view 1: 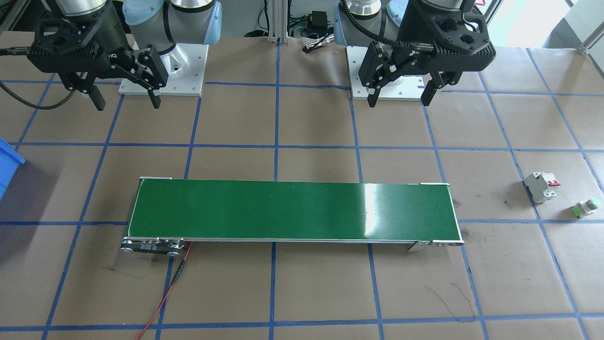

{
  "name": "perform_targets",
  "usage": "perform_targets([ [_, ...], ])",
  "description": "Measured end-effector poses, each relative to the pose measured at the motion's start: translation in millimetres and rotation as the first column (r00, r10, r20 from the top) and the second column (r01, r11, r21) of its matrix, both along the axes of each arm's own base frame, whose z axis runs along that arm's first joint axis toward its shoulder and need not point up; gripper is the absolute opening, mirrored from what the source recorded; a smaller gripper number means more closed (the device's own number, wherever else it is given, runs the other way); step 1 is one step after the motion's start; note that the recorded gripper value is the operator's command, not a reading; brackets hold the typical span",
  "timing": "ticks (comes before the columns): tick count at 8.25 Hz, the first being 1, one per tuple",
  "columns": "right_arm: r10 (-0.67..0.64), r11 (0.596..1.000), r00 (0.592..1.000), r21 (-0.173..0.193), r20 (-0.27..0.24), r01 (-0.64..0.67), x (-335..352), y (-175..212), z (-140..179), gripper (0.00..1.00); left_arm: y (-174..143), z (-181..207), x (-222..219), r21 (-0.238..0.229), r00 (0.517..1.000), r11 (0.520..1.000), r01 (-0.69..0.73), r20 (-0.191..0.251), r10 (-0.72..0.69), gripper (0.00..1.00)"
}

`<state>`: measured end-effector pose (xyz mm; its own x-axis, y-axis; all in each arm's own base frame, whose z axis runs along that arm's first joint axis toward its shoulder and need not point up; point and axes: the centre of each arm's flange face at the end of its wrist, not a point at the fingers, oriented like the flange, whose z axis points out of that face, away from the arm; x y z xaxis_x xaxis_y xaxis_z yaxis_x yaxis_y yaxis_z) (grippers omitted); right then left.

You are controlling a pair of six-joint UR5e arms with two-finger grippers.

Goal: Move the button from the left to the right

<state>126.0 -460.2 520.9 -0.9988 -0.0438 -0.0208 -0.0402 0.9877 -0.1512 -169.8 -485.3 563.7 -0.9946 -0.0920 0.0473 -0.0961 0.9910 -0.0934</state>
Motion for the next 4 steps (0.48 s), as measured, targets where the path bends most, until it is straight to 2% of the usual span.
perform_targets([
  [1,0.0,1.0,1.0,0.0,0.0,0.0,0.0,0.0,-0.1,1.0,1.2,-2.0,-0.3,0.024,0.999,1.0,0.0,-0.033,0.001,1.0],
  [2,0.0,1.0,1.0,0.001,0.0,0.0,0.0,0.1,-0.3,1.0,-1.1,-2.6,6.1,0.037,0.999,0.999,-0.011,-0.046,0.012,1.0],
  [3,0.0,1.0,1.0,0.002,0.0,0.0,0.0,0.1,-0.5,1.0,-3.3,-3.9,13.6,0.044,0.998,0.999,-0.023,-0.05,0.025,1.0],
  [4,0.0,1.0,1.0,0.001,0.0,0.0,0.0,0.1,-0.4,1.0,-4.2,0.1,18.6,0.031,0.998,0.999,-0.031,-0.05,0.032,1.0],
])
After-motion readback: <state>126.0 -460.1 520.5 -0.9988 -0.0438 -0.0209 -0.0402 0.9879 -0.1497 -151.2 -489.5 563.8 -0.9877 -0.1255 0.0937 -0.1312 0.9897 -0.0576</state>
